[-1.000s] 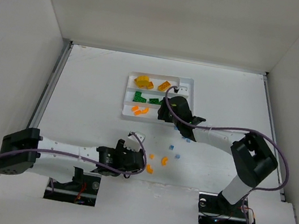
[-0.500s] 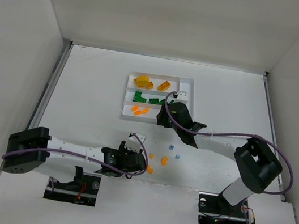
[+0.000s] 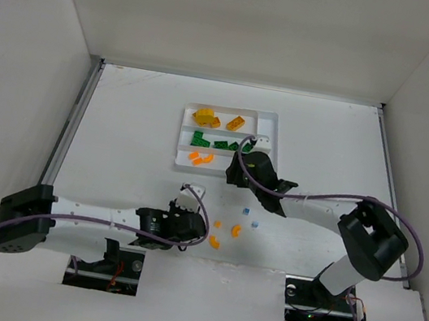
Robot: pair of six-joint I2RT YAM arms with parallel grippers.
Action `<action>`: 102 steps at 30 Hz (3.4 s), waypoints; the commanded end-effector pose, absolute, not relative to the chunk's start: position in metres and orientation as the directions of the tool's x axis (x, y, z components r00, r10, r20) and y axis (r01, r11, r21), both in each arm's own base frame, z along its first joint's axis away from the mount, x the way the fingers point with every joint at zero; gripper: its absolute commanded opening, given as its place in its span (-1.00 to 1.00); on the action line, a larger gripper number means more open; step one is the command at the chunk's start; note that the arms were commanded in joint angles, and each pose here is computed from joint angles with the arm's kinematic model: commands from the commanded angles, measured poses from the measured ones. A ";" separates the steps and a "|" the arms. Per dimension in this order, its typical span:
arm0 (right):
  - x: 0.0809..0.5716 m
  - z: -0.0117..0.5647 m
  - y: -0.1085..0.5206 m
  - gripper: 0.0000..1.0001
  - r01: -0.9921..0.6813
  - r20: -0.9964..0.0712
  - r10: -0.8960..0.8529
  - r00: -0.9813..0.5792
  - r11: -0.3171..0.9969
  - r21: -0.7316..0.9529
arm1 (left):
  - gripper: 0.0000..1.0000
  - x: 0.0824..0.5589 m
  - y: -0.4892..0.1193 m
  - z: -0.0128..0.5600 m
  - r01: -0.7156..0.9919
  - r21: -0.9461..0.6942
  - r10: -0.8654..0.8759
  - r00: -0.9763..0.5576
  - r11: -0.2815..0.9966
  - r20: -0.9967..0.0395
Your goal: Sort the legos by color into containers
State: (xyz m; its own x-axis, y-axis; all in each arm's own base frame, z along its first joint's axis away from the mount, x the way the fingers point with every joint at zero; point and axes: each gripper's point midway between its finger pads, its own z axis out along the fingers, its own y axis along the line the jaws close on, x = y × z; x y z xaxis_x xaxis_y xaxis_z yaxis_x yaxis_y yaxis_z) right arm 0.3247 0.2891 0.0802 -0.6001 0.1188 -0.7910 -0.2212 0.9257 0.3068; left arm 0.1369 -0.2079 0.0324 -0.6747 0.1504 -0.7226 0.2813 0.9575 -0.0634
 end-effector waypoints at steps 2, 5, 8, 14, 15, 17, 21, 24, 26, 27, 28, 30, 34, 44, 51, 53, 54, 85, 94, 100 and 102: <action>0.331 0.119 0.288 0.13 -0.232 -0.827 0.195 -0.527 0.903 0.361 | -0.60 0.152 -0.204 0.056 0.197 -0.158 0.010 -0.655 0.968 -0.756; 0.328 0.123 0.279 0.14 -0.226 -0.828 0.207 -0.521 0.902 0.368 | -0.60 0.161 -0.203 0.064 0.172 -0.195 -0.040 -0.643 0.966 -0.764; 0.322 0.123 0.269 0.14 -0.218 -0.826 0.211 -0.522 0.904 0.369 | -0.56 0.164 -0.205 0.061 0.178 -0.205 -0.032 -0.675 0.962 -0.737; 0.317 0.115 0.266 0.14 -0.211 -0.819 0.209 -0.534 0.905 0.368 | -0.46 0.150 -0.218 0.043 0.237 -0.180 0.047 -0.718 0.955 -0.694; 0.317 0.113 0.265 0.14 -0.210 -0.819 0.207 -0.536 0.906 0.367 | -0.46 0.147 -0.219 0.040 0.248 -0.168 0.065 -0.719 0.954 -0.692; 0.317 0.111 0.265 0.14 -0.208 -0.818 0.205 -0.538 0.908 0.364 | -0.48 0.144 -0.220 0.036 0.261 -0.152 0.088 -0.721 0.953 -0.687; 0.317 0.111 0.266 0.14 -0.212 -0.817 0.203 -0.540 0.906 0.366 | -0.50 0.137 -0.222 0.034 0.280 -0.146 0.110 -0.727 0.949 -0.678; 0.316 0.111 0.266 0.14 -0.215 -0.818 0.205 -0.538 0.905 0.368 | -0.50 0.135 -0.219 0.031 0.276 -0.146 0.109 -0.732 0.950 -0.673; 0.316 0.111 0.267 0.14 -0.213 -0.816 0.207 -0.539 0.904 0.370 | -0.51 0.133 -0.220 0.028 0.282 -0.141 0.120 -0.737 0.949 -0.665; 0.316 0.111 0.267 0.14 -0.213 -0.816 0.207 -0.539 0.904 0.370 | -0.51 0.133 -0.221 0.027 0.287 -0.144 0.123 -0.738 0.947 -0.663; 0.317 0.111 0.267 0.14 -0.213 -0.817 0.209 -0.537 0.904 0.371 | -0.51 0.131 -0.223 0.026 0.295 -0.140 0.133 -0.739 0.945 -0.660; 0.316 0.111 0.266 0.14 -0.211 -0.817 0.209 -0.537 0.905 0.370 | -0.52 0.130 -0.221 0.021 0.295 -0.124 0.146 -0.743 0.947 -0.654; 0.316 0.113 0.265 0.14 -0.211 -0.817 0.212 -0.536 0.904 0.372 | -0.58 0.129 -0.219 0.016 0.299 -0.089 0.174 -0.744 0.950 -0.645; 0.314 0.122 0.263 0.14 -0.217 -0.825 0.219 -0.521 0.901 0.375 | -0.83 0.155 -0.221 0.058 0.230 -0.180 0.025 -0.680 0.956 -0.733; 0.297 0.123 0.262 -0.08 -0.240 -0.824 0.199 -0.530 0.897 0.371 | -0.82 0.223 -0.221 0.112 0.118 -0.317 -0.198 -0.567 0.941 -0.799; 0.291 0.121 0.257 -0.27 -0.232 -0.820 0.198 -0.537 0.900 0.369 | -0.81 0.248 -0.217 0.127 0.080 -0.347 -0.257 -0.526 0.934 -0.811; 0.288 0.119 0.255 -0.34 -0.228 -0.819 0.197 -0.539 0.902 0.367 | -0.81 0.258 -0.217 0.133 0.069 -0.359 -0.278 -0.507 0.931 -0.816; 0.163 0.051 0.249 0.21 -0.283 -0.671 -0.044 -0.740 0.926 0.251 | -0.25 0.378 -0.197 0.096 -0.120 -0.286 -0.308 -0.488 0.951 -0.817; 0.141 0.037 0.266 0.31 -0.322 -0.616 -0.112 -0.780 0.916 0.241 | -0.23 0.325 -0.208 0.117 -0.004 -0.327 -0.289 -0.478 0.945 -0.829; 0.144 0.027 0.273 0.07 -0.311 -0.603 -0.128 -0.787 0.928 0.208 | -0.23 0.273 -0.219 0.104 0.098 -0.320 -0.228 -0.509 0.942 -0.830; 0.146 0.026 0.272 -0.07 -0.306 -0.610 -0.133 -0.781 0.933 0.189 | -0.23 0.260 -0.221 0.097 0.119 -0.314 -0.208 -0.526 0.942 -0.825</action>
